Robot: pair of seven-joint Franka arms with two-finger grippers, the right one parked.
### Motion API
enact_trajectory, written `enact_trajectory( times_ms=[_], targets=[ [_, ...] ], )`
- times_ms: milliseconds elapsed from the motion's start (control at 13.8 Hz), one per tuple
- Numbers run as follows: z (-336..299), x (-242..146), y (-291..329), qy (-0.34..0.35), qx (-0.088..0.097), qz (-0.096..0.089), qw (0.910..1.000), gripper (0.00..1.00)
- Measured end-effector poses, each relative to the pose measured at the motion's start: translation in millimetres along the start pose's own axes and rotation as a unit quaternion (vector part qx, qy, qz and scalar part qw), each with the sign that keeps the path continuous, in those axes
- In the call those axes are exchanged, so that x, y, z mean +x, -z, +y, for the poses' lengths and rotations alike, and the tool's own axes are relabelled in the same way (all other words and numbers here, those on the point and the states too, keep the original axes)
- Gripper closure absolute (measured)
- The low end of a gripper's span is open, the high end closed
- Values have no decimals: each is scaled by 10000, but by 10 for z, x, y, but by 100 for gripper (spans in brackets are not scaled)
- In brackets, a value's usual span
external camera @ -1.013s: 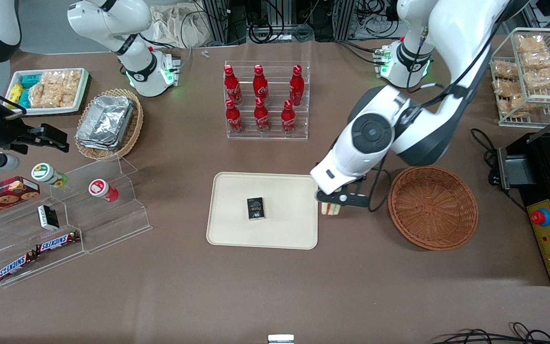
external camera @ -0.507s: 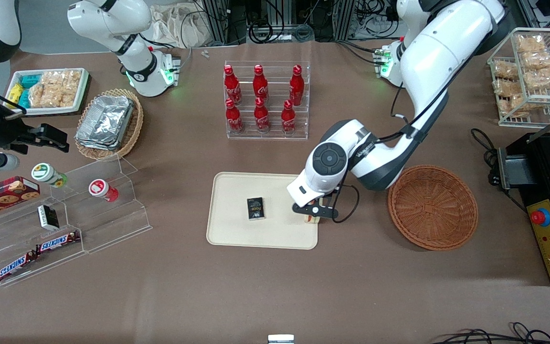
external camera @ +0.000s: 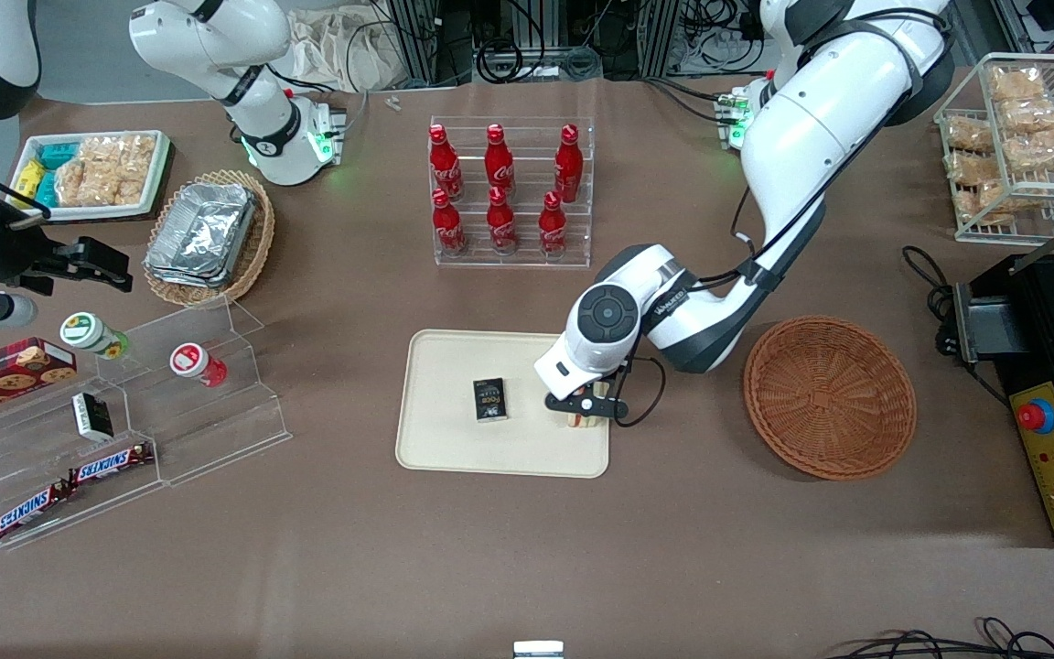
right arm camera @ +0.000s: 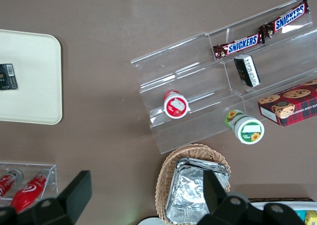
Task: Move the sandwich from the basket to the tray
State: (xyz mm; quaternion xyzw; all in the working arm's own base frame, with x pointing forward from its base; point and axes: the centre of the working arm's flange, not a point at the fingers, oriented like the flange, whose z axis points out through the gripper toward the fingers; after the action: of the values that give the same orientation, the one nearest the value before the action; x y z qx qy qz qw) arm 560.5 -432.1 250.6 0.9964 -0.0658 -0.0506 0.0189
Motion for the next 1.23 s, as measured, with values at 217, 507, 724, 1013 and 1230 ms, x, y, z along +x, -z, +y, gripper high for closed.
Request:
enact_trajectory(
  times_ms=[217, 507, 724, 1013, 1230],
  targets=[
    [-4, 28, 42, 187, -19, 42, 9998, 50],
    [-83, 66, 423, 370, 154, 62, 9992, 7],
    [-432, 11, 1324, 491, 534, 98, 9973, 1],
    [-1312, -166, 2442, 249, 435, -107, 9987, 1],
    [-2146, -322, 2983, -4, 320, -336, 9989, 1]
  ],
)
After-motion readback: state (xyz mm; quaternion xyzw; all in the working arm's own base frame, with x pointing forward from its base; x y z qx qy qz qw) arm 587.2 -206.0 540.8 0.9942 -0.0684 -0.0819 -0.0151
